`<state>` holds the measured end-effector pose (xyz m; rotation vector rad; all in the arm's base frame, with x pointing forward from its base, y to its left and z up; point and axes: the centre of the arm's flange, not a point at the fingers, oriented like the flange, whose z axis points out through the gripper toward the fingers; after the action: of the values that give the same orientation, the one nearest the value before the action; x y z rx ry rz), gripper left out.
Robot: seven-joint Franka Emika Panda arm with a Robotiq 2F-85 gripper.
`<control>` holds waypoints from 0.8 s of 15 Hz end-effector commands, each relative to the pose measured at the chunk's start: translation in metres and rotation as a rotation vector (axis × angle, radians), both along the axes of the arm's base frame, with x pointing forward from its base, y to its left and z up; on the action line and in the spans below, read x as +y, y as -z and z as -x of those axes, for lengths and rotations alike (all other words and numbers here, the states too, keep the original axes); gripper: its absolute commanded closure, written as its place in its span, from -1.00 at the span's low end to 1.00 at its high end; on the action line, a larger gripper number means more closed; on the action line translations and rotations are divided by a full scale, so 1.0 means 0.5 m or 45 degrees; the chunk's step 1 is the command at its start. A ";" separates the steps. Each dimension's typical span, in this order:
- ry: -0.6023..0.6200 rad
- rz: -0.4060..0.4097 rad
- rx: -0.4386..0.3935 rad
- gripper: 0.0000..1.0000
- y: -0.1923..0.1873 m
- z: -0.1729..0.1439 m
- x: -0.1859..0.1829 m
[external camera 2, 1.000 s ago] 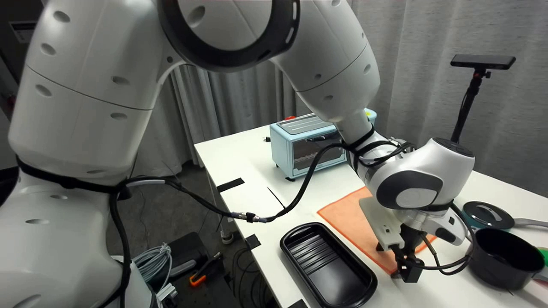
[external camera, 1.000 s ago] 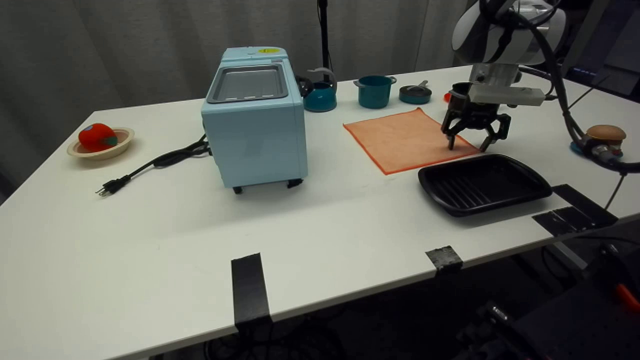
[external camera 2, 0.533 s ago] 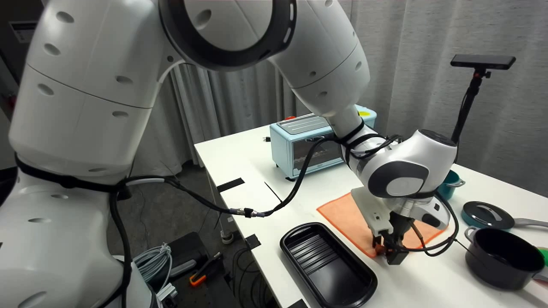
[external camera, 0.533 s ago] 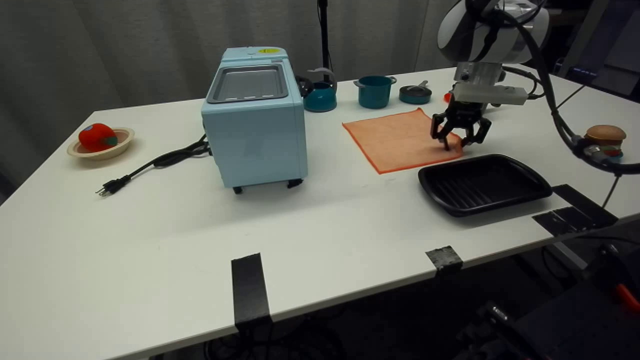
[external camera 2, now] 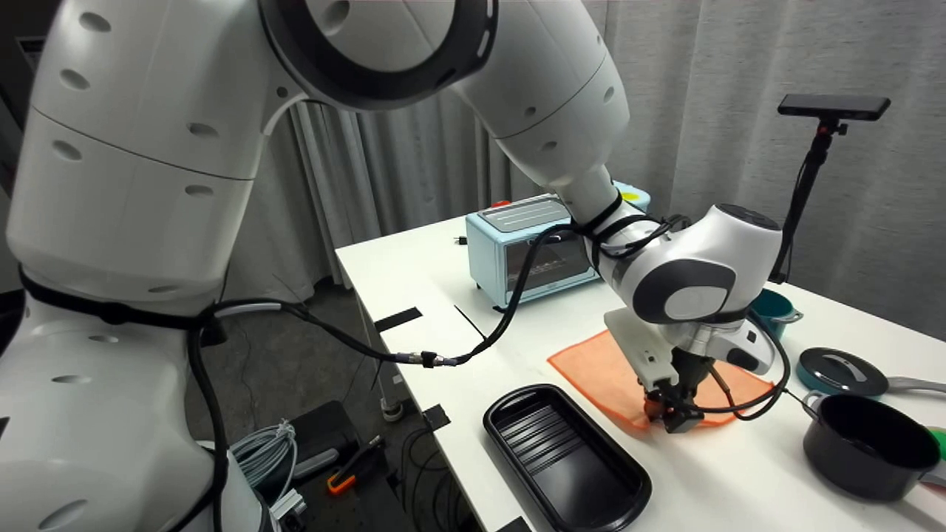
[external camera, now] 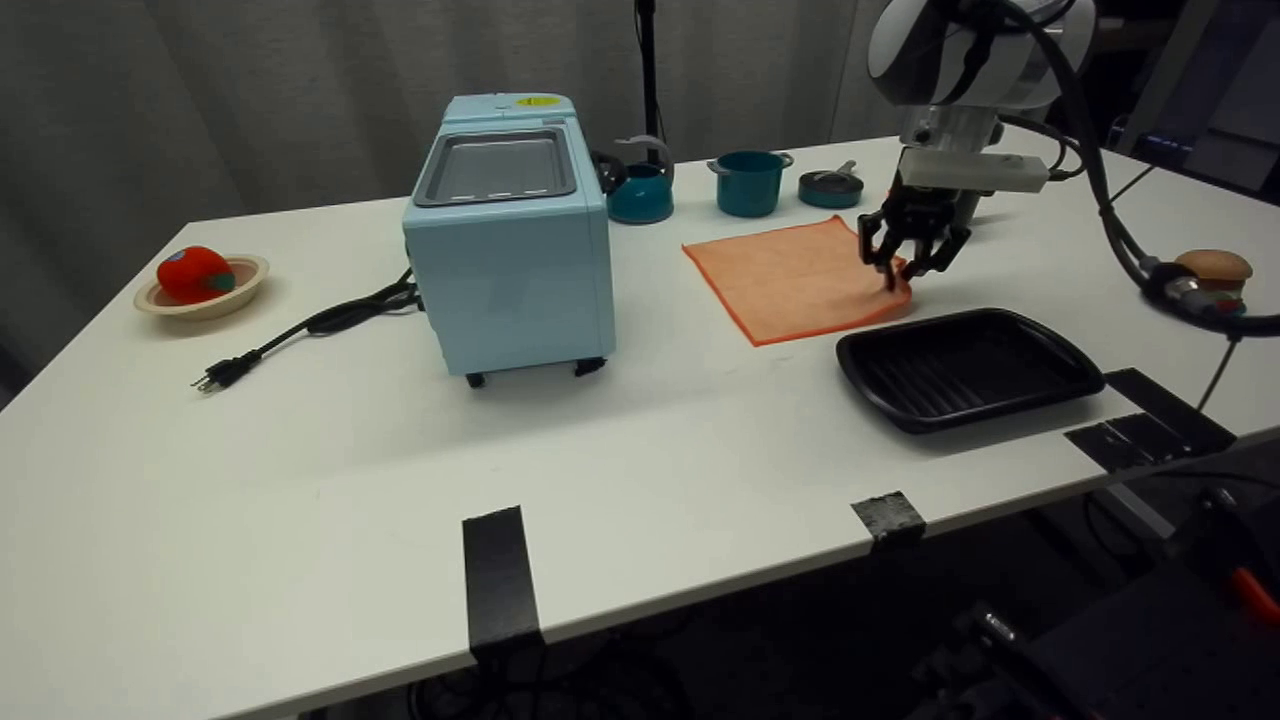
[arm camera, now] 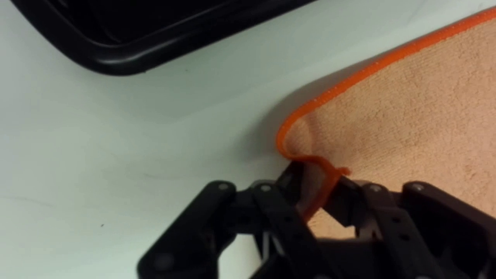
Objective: Pick up the orange towel and place it crumpled on the counter
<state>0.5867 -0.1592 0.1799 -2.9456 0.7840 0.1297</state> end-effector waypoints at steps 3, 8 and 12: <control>-0.022 -0.035 0.034 0.94 -0.089 -0.007 0.013; -0.019 -0.052 0.035 0.94 -0.189 -0.061 0.013; 0.016 -0.043 -0.045 0.94 -0.275 -0.118 0.012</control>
<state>0.6227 -0.1530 0.2873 -2.9082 0.7439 0.1255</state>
